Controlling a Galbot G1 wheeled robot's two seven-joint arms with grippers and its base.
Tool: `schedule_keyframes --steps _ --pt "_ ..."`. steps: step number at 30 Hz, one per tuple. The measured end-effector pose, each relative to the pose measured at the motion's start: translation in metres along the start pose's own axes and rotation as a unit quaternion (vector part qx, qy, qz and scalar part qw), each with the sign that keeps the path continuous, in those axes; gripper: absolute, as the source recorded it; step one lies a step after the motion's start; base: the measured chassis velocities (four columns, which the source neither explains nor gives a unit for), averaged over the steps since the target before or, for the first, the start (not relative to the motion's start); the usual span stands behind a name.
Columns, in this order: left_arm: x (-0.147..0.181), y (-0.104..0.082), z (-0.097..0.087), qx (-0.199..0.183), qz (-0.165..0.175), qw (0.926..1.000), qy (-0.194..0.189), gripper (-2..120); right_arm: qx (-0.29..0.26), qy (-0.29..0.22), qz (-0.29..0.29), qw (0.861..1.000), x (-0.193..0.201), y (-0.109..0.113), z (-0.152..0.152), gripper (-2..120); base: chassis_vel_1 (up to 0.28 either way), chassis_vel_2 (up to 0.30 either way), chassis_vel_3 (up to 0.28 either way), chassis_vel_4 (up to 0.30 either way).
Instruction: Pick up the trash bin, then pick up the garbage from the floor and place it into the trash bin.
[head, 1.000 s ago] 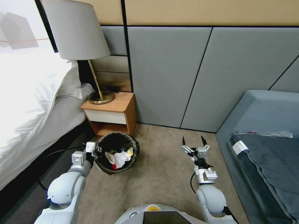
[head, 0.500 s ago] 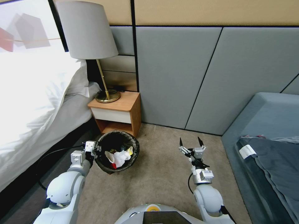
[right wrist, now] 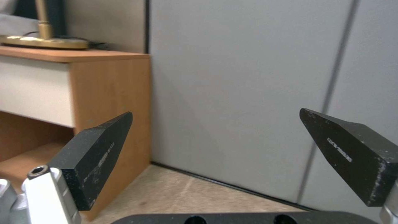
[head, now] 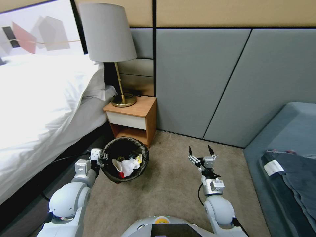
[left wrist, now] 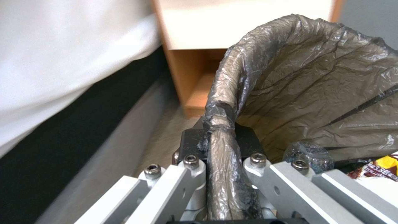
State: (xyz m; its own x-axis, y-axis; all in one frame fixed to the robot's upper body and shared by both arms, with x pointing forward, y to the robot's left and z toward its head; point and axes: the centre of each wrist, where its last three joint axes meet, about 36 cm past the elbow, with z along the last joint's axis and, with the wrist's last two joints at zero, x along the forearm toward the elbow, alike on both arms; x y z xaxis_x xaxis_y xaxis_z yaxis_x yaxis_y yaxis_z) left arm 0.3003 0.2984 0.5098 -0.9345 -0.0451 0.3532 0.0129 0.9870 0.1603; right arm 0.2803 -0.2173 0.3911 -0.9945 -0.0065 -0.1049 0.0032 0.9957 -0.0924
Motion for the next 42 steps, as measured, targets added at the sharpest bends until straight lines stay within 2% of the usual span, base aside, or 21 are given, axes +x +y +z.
schedule_keyframes --steps 42 --pt "0.0020 0.0012 -0.0024 0.001 -0.006 1.0000 -0.004 4 -0.006 0.005 -0.001 1.000 -0.0075 -0.0008 0.0019 100 0.070 0.073 0.070 0.070"
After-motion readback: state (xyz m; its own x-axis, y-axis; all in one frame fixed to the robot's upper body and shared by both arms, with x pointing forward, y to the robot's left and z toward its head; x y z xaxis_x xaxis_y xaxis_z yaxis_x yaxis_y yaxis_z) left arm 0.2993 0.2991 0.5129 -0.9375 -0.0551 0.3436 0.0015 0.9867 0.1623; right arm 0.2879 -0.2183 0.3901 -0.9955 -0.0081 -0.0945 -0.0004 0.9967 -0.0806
